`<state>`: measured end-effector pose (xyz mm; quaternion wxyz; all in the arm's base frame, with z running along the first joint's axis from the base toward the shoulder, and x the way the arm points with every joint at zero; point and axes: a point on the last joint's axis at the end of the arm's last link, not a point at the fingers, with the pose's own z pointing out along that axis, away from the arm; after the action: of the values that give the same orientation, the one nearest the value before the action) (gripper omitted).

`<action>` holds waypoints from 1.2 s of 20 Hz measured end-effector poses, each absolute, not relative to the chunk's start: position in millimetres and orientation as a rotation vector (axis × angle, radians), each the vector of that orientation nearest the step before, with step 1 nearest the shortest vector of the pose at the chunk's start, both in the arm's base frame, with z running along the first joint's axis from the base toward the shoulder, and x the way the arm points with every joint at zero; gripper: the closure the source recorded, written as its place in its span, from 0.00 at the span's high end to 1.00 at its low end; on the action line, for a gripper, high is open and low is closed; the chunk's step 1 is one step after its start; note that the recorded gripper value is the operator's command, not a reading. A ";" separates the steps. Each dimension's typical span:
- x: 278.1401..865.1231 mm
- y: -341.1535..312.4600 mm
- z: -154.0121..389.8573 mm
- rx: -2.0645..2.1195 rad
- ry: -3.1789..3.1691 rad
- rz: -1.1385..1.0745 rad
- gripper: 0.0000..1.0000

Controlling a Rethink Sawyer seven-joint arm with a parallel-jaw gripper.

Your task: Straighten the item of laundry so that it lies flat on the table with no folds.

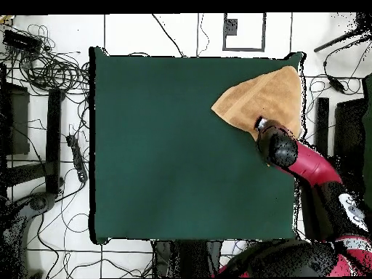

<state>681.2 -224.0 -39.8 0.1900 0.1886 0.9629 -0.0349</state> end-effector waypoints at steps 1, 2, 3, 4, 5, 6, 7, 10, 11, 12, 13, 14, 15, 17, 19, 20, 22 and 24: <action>676.6 -219.8 -40.6 0.524 2.703 -0.098 1.00; 670.9 -214.7 -42.2 0.519 2.699 -0.097 1.00; 662.3 -207.3 -44.5 0.514 2.692 -0.094 1.00; 657.9 -203.8 -45.0 0.513 2.687 -0.093 1.00; 656.2 -202.4 -45.1 0.512 2.684 -0.093 1.00; 650.9 -198.1 -44.6 0.509 2.673 -0.094 1.00; 649.1 -196.5 -44.4 0.508 2.669 -0.094 1.00; 641.1 -189.5 -44.0 0.502 2.648 -0.096 1.00; 639.2 -187.7 -43.4 0.500 2.642 -0.097 1.00; 638.0 -186.8 -42.9 0.499 2.639 -0.098 1.00; 636.9 -185.8 -42.4 0.499 2.636 -0.098 1.00; 635.4 -184.5 -41.8 0.497 2.636 -0.098 1.00; 633.5 -183.2 -41.4 0.496 2.637 -0.098 1.00; 629.1 -179.5 -41.6 0.492 2.647 -0.097 1.00; 626.7 -177.2 -42.0 0.491 2.653 -0.096 1.00; 624.0 -174.7 -42.5 0.490 2.659 -0.093 1.00; 615.7 -168.6 -42.6 0.490 2.676 -0.083 1.00; 608.2 -164.0 -40.7 0.489 2.690 -0.079 1.00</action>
<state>608.2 -164.0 -40.7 0.2019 0.1752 0.9632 -0.0282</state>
